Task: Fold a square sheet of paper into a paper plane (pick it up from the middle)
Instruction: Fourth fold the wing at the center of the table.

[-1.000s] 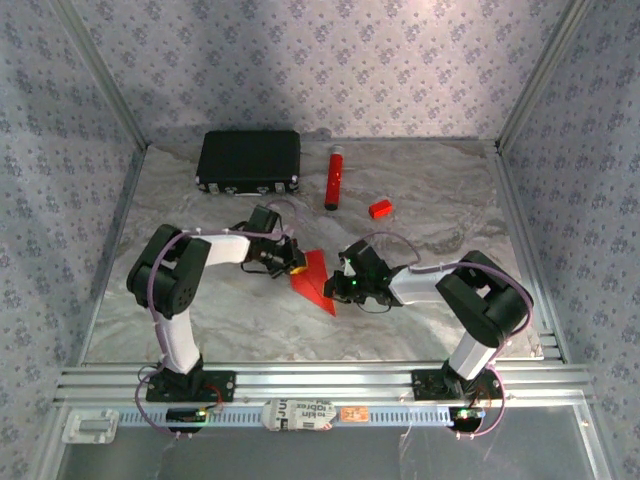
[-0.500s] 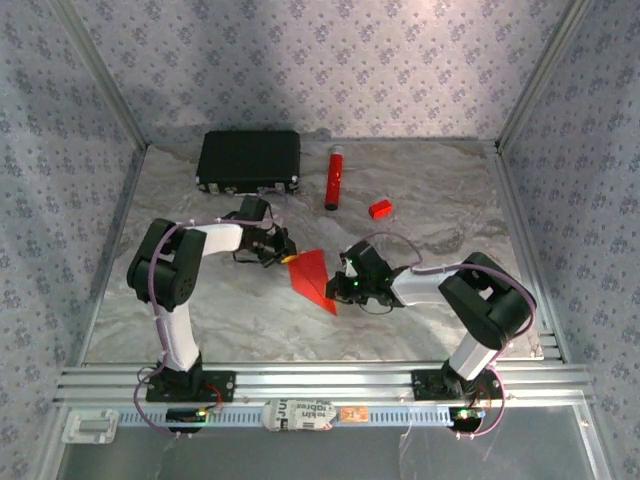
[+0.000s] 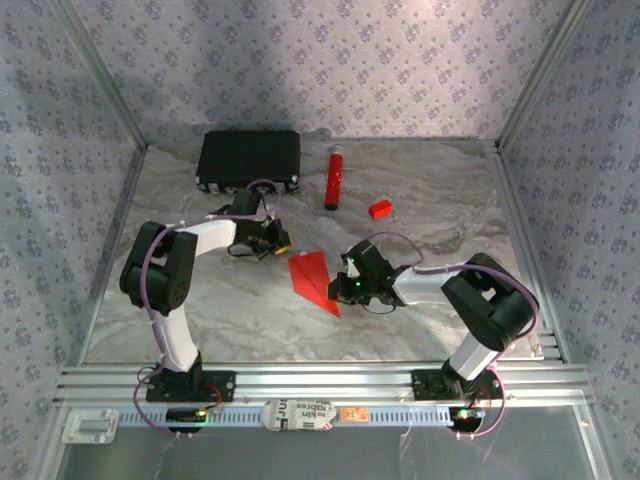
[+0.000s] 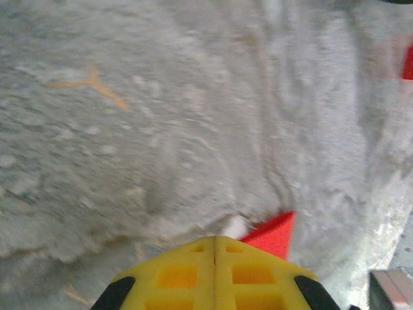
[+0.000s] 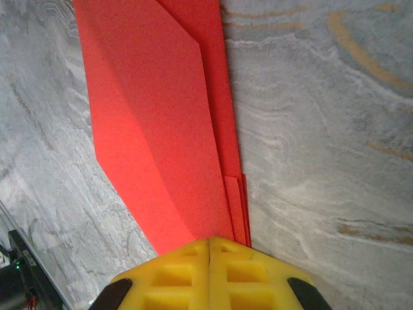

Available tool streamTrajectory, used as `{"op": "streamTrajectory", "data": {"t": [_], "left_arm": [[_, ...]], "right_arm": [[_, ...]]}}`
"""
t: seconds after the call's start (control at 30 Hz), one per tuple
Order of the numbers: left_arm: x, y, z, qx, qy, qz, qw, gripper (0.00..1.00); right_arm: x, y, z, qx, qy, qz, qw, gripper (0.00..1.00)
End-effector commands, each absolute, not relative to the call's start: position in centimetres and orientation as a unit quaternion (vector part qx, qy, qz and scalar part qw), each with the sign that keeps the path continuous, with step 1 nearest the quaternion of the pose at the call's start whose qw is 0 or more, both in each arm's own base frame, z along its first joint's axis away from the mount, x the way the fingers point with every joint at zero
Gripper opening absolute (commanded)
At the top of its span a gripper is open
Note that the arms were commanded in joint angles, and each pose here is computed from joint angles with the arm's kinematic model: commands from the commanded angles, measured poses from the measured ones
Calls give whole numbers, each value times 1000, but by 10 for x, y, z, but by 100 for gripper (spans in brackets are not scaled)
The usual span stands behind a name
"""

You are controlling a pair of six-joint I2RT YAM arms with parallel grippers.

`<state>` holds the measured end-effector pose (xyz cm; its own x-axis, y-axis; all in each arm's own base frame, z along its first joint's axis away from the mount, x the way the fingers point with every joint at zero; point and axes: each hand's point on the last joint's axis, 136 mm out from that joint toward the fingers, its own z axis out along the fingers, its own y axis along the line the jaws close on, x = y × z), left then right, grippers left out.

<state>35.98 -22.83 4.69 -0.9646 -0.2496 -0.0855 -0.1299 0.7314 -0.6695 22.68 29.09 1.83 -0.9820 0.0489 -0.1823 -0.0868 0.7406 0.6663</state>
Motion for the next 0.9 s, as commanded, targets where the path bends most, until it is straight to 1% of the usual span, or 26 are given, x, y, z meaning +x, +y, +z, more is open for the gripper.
{"op": "streamTrajectory", "data": {"t": [0.0, 0.17, 0.3, 0.47, 0.63, 0.8, 0.87], "left_arm": [[344, -246, 74, -72, 918, -378, 96, 5], [312, -284, 60, -26, 914, -399, 65, 5], [298, -296, 36, -17, 919, -392, 37, 4], [292, -288, 10, -25, 931, -365, 17, 4], [284, -276, -7, -11, 945, -328, 7, 3], [278, -273, -11, -14, 944, -330, -1, 3], [278, -275, -10, -16, 942, -335, 0, 3]], "right_arm": [[197, 253, -22, 8, 961, 274, 29, 0], [197, 252, -22, 11, 962, 272, 28, 0], [197, 251, -21, 12, 961, 273, 29, 0], [201, 256, -13, 8, 958, 286, 35, 0], [214, 269, 10, -2, 947, 316, 61, 0], [230, 293, 46, -25, 928, 361, 94, 0], [235, 300, 53, -32, 924, 368, 98, 0]]}}
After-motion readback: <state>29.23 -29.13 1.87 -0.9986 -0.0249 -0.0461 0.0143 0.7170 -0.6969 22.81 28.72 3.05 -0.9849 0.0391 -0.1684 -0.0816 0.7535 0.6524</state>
